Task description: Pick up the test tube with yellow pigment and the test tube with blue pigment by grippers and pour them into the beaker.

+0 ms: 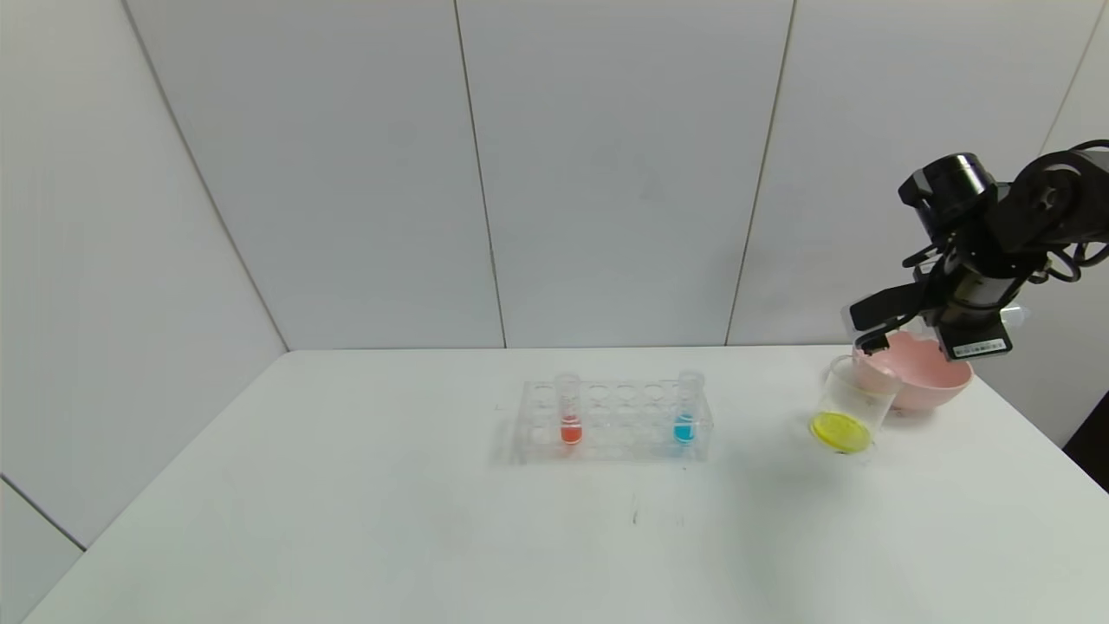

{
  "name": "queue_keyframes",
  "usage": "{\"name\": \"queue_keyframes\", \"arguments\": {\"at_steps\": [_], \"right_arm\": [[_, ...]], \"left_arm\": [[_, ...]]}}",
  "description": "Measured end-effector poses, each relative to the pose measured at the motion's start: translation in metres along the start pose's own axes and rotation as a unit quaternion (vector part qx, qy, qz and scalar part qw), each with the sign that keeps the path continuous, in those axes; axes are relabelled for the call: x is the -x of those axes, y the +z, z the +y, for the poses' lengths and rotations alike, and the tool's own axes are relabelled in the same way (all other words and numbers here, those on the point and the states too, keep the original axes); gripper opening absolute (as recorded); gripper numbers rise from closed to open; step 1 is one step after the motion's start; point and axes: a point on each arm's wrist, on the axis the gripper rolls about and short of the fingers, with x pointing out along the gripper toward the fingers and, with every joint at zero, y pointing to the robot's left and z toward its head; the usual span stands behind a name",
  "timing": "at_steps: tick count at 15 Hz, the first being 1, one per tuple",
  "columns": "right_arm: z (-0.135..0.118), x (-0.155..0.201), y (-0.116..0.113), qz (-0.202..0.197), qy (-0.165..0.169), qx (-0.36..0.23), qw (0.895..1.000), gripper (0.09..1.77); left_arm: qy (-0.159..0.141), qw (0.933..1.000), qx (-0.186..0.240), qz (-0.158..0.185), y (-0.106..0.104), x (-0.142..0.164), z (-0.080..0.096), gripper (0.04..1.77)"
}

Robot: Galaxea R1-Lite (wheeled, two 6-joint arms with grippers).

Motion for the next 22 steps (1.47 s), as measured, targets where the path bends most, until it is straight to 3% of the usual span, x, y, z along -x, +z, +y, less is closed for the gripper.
{"name": "queue_keyframes", "arguments": {"at_steps": [6,7,9,11,13,14,16,18,20,21,22], "right_arm": [[0.001,0.007,-0.003,-0.011,-0.001,-0.005,1.0,0.58],[0.0,0.008,-0.004,-0.029,-0.001,-0.015,0.999,0.58],[-0.001,0.008,-0.011,-0.102,0.004,-0.058,0.993,0.58],[-0.003,0.006,-0.024,-0.184,0.012,-0.126,0.975,0.58],[-0.006,0.005,-0.037,-0.259,0.025,-0.223,0.939,0.58],[-0.009,0.006,-0.042,-0.286,0.031,-0.28,0.916,0.58],[-0.022,0.009,-0.045,-0.347,0.019,-0.405,0.846,0.58],[-0.039,0.013,-0.044,-0.407,-0.023,-0.498,0.766,0.58],[-0.04,0.012,-0.039,-0.44,-0.028,-0.552,0.708,0.58],[-0.037,0.013,-0.038,-0.45,-0.024,-0.574,0.683,0.58],[-0.033,0.015,-0.037,-0.458,-0.021,-0.589,0.665,0.58]], "left_arm": [[0.0,1.0,0.0,0.0,0.0,0.0,0.0,1.76],[0.0,1.0,0.0,0.0,0.0,0.0,0.0,1.76],[0.0,1.0,0.0,0.0,0.0,0.0,0.0,1.76],[0.0,1.0,0.0,0.0,0.0,0.0,0.0,1.76],[0.0,1.0,0.0,0.0,0.0,0.0,0.0,1.76],[0.0,1.0,0.0,0.0,0.0,0.0,0.0,1.76],[0.0,1.0,0.0,0.0,0.0,0.0,0.0,1.76],[0.0,1.0,0.0,0.0,0.0,0.0,0.0,1.76],[0.0,1.0,0.0,0.0,0.0,0.0,0.0,1.76],[0.0,1.0,0.0,0.0,0.0,0.0,0.0,1.76],[0.0,1.0,0.0,0.0,0.0,0.0,0.0,1.76]]}}
